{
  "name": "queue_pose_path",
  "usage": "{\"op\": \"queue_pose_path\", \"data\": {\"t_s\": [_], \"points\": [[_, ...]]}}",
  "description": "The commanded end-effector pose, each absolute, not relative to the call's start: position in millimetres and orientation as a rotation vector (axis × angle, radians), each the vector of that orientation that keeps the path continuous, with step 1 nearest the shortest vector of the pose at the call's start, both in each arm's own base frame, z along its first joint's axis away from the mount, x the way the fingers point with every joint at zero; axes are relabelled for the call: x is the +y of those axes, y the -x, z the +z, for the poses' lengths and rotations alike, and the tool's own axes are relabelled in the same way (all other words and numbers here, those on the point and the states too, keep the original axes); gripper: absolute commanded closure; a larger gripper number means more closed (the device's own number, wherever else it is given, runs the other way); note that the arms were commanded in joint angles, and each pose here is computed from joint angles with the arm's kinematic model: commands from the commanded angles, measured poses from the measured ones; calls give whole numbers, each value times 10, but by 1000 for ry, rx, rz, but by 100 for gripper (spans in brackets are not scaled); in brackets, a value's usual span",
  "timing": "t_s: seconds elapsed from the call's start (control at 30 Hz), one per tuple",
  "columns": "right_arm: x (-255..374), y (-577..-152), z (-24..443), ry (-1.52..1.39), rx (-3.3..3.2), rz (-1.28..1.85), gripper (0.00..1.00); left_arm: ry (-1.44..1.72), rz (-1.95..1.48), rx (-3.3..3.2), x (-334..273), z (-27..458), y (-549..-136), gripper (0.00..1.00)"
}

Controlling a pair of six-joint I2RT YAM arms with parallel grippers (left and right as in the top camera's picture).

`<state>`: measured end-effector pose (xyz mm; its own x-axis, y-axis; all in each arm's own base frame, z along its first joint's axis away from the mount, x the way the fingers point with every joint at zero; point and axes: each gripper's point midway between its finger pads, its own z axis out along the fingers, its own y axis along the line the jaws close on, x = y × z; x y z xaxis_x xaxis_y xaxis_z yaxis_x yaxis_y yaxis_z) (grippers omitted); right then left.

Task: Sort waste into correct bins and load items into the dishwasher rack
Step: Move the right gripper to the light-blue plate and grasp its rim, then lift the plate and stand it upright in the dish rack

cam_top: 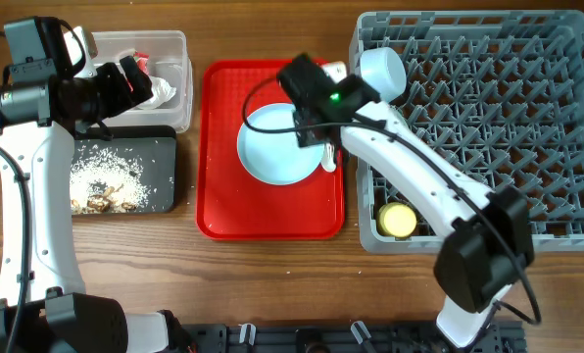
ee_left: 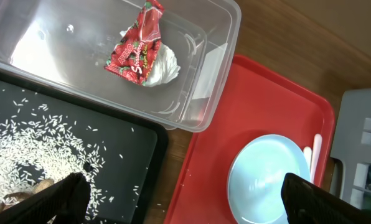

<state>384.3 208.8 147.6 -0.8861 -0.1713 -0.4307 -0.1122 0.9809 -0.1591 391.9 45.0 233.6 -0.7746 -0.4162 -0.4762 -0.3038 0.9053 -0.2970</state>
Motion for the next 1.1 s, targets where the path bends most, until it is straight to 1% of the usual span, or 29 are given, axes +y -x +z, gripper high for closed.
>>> {"op": "queue_pose_path", "data": {"t_s": [0.0,0.1,0.13,0.17,0.2,0.27,0.33,0.4,0.57,0.77,0.83,0.9,0.97,1.07], "points": [[2513,-3783,1709,313,2660,162,0,506,-261,2495,477,2423,-3917,0],[2711,-3730,1641,341,2678,313,12,506,-261,2495,478,2423,-3917,0],[2734,-3714,1607,320,2689,338,18,506,-261,2495,478,2423,-3917,0],[2716,-3686,1509,215,2722,353,28,506,-261,2495,478,2423,-3917,0],[2678,-3660,1421,124,2749,347,30,506,-261,2495,478,2423,-3917,0],[2584,-3583,1230,-50,2799,320,30,506,-261,2495,478,2423,-3917,0],[2503,-3502,1053,-135,2835,286,30,506,-261,2495,478,2423,-3917,0],[2446,-3420,868,-156,2863,264,31,506,-261,2495,478,2423,-3917,0],[2347,-3287,488,-142,2890,235,33,507,-261,2495,478,2423,-3917,0],[2331,-3346,427,9,2849,213,36,507,-261,2495,478,2423,-3917,0],[2309,-3390,424,26,2829,185,41,506,-261,2495,478,2423,-3917,0],[2316,-3427,375,46,2815,178,51,506,-261,2495,478,2423,-3917,0],[2324,-3418,274,81,2823,174,53,506,-261,2495,478,2423,-3917,0],[2303,-3389,99,109,2845,150,53,506,-261,2495,478,2423,-3917,0]]}}
